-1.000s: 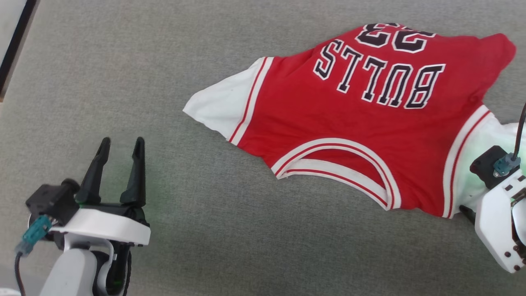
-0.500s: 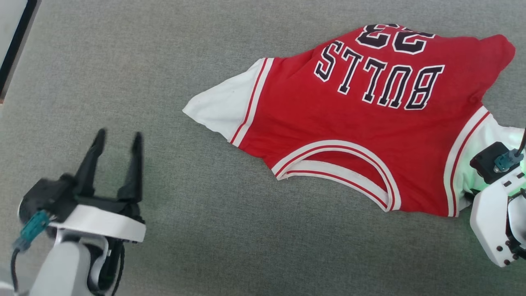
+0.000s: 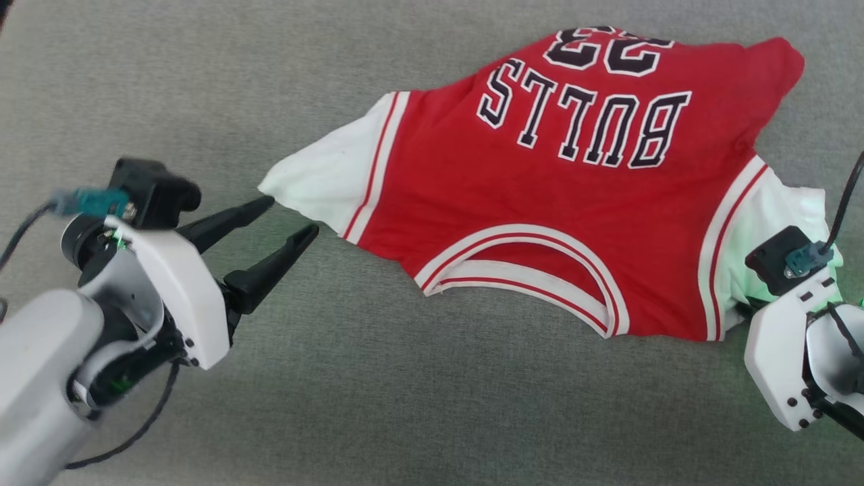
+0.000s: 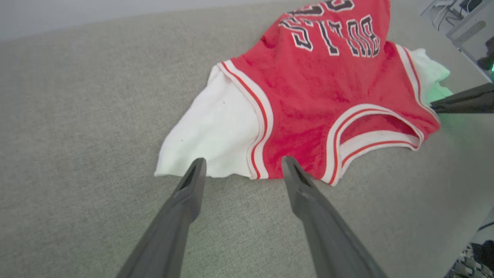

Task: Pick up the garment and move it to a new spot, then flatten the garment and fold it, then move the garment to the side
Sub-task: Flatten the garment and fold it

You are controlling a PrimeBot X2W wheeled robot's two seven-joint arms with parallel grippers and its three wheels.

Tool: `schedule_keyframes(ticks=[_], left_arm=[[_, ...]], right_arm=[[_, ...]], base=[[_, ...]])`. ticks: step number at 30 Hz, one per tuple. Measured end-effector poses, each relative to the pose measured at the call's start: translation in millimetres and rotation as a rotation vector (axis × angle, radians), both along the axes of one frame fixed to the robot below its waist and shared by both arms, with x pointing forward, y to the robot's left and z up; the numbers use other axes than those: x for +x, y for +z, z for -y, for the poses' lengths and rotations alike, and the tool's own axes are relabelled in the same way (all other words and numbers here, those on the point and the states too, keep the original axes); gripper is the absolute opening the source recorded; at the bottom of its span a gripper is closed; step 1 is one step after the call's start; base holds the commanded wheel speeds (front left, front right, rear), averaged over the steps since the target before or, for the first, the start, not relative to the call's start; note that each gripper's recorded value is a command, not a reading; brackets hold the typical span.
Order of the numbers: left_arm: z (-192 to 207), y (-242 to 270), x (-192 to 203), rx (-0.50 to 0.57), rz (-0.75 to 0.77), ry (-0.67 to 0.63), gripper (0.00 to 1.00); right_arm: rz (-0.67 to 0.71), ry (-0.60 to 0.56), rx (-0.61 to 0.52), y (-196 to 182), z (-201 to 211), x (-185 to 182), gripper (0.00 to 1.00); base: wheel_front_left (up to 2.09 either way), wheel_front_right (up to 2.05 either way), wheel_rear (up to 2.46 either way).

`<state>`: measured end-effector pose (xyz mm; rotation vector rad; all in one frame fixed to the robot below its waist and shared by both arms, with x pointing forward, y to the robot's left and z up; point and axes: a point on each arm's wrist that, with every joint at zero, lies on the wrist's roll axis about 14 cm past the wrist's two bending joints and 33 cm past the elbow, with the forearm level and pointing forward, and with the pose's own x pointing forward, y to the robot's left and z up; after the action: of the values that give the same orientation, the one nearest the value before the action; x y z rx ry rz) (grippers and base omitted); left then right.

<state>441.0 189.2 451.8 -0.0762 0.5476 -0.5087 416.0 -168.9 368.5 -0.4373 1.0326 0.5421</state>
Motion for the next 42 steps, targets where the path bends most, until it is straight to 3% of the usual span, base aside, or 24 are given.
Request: schedule_keyframes(ticks=[4,13,17,18,19,20,21,22,33,42], left_arm=[[-2,-21,-1,0.056,-0.178,-0.056,1.0],[4,-66,13,0.089,-0.37,-0.079,0.99],[15,-72,24,0.038,-0.4,-0.075,0.89],[16,-73,26,0.024,-0.407,-0.072,0.74],[18,-73,27,0.017,-0.412,-0.074,0.52],[19,-74,29,0.008,-0.418,-0.073,0.42],[20,-76,29,0.013,-0.424,-0.079,0.24],[20,-78,29,0.019,-0.429,-0.085,0.0],[23,-55,29,-0.052,-0.378,-0.061,0.0],[55,38,25,-0.329,-0.153,-0.075,0.0]], right_arm=[[-0.007,-0.004,0.007,-3,-1,2,0.0],[-0.023,-0.018,0.017,-13,0,9,0.0],[-0.031,-0.019,0.019,-18,0,10,0.0],[-0.031,-0.019,0.019,-18,0,11,0.0],[-0.031,-0.018,0.018,-19,0,11,0.0],[-0.033,-0.018,0.018,-20,0,12,0.0],[-0.033,-0.018,0.018,-20,0,12,0.0],[-0.034,-0.018,0.018,-21,0,13,0.0],[0.068,-0.062,0.055,0,2,22,0.0],[0.433,-0.231,0.237,102,23,52,0.0]], base=[[0.0,0.0,0.0],[0.0,0.0,0.0],[0.0,0.0,0.0],[0.0,0.0,0.0],[0.0,0.0,0.0],[0.0,0.0,0.0],[0.0,0.0,0.0],[0.0,0.0,0.0],[0.0,0.0,0.0],[0.0,0.0,0.0]])
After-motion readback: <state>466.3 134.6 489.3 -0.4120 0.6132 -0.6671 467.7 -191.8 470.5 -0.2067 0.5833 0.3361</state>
